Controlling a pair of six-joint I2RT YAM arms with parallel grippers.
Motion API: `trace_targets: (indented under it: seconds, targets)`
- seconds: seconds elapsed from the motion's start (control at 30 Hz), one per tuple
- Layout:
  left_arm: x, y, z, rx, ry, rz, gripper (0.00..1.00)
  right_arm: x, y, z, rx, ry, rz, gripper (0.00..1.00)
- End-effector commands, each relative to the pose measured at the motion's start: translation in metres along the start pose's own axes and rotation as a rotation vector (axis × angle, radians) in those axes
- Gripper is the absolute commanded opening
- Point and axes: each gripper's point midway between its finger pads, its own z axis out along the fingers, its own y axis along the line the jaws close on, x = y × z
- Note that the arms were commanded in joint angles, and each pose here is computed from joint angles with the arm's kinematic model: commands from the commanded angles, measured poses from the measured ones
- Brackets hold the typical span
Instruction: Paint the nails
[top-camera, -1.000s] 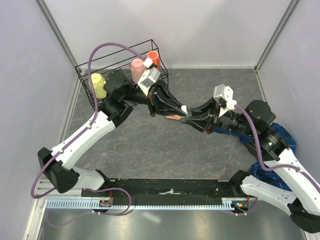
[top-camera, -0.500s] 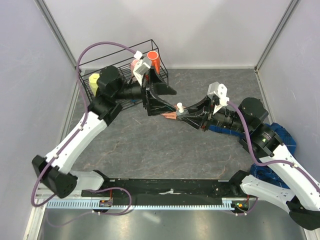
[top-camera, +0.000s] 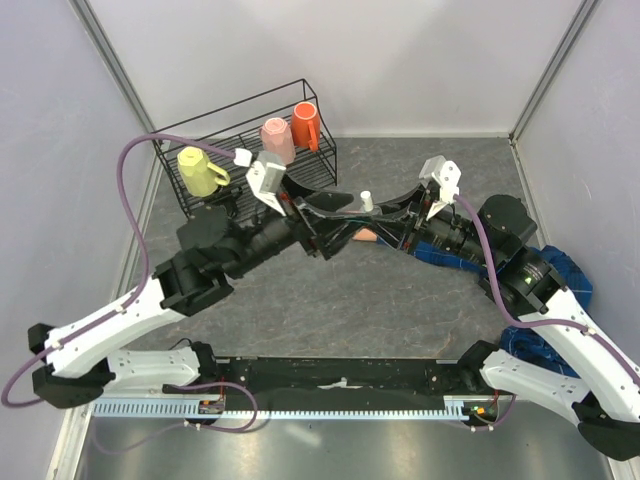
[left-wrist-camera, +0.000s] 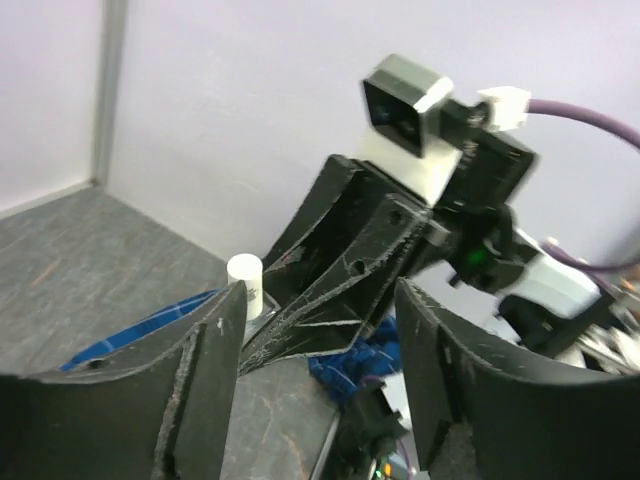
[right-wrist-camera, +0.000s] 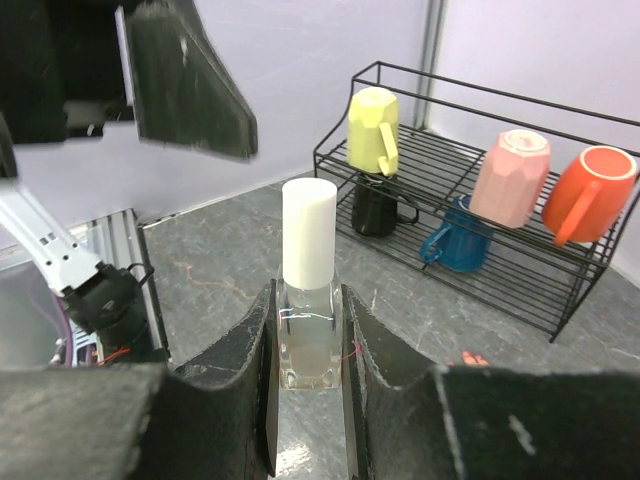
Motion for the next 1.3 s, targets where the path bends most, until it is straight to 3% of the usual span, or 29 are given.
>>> trace_targets:
  seconds: [0.0, 0.13, 0.43, 0.67, 0.8, 0.83, 0.87, 0.9, 1.03, 1.07, 1.13, 1.17, 1.27]
  targets:
    - [-0.009, 0.042, 0.009, -0.347, -0.103, 0.139, 0.70, -0.035, -0.001, -0.004, 0.031, -0.092, -0.022, 0.00]
    - [-0.003, 0.045, 0.019, -0.409, -0.101, 0.156, 0.68, -0.036, -0.001, -0.006, 0.032, -0.093, -0.021, 0.00]
    - [0.000, 0.046, 0.030, -0.434, -0.116, 0.124, 0.49, -0.037, 0.000, -0.007, 0.029, -0.097, -0.021, 0.00]
    - [0.013, 0.028, 0.038, -0.317, -0.072, 0.108, 0.46, -0.041, 0.003, -0.007, 0.017, -0.106, -0.020, 0.00]
    - [0.024, 0.016, 0.036, -0.233, -0.033, 0.104, 0.22, -0.045, 0.007, -0.009, 0.003, -0.117, -0.019, 0.00]
    - [0.025, 0.014, 0.035, -0.218, -0.027, 0.109, 0.11, -0.046, 0.007, -0.009, 0.000, -0.119, -0.020, 0.00]
    - [0.021, 0.013, 0.031, -0.195, -0.031, 0.113, 0.06, -0.048, 0.008, -0.011, -0.004, -0.124, -0.021, 0.00]
    - [0.021, -0.003, 0.031, -0.090, -0.024, 0.118, 0.02, -0.049, 0.009, -0.011, -0.007, -0.128, -0.025, 0.00]
    - [0.017, -0.036, 0.006, 0.372, 0.022, 0.195, 0.02, -0.050, 0.022, -0.014, -0.078, -0.132, -0.038, 0.00]
    - [0.036, -0.059, -0.017, 0.602, 0.114, 0.186, 0.02, -0.049, 0.026, -0.014, -0.100, -0.133, -0.039, 0.00]
    - [0.029, -0.061, -0.030, 0.776, 0.157, 0.223, 0.02, -0.052, 0.046, -0.018, -0.212, -0.148, -0.052, 0.00]
    - [0.042, -0.070, -0.054, 0.943, 0.283, 0.195, 0.02, -0.052, 0.052, -0.019, -0.244, -0.151, -0.048, 0.00]
    - [0.056, -0.058, -0.064, 1.125, 0.486, 0.149, 0.02, -0.052, 0.063, -0.021, -0.310, -0.147, -0.044, 0.00]
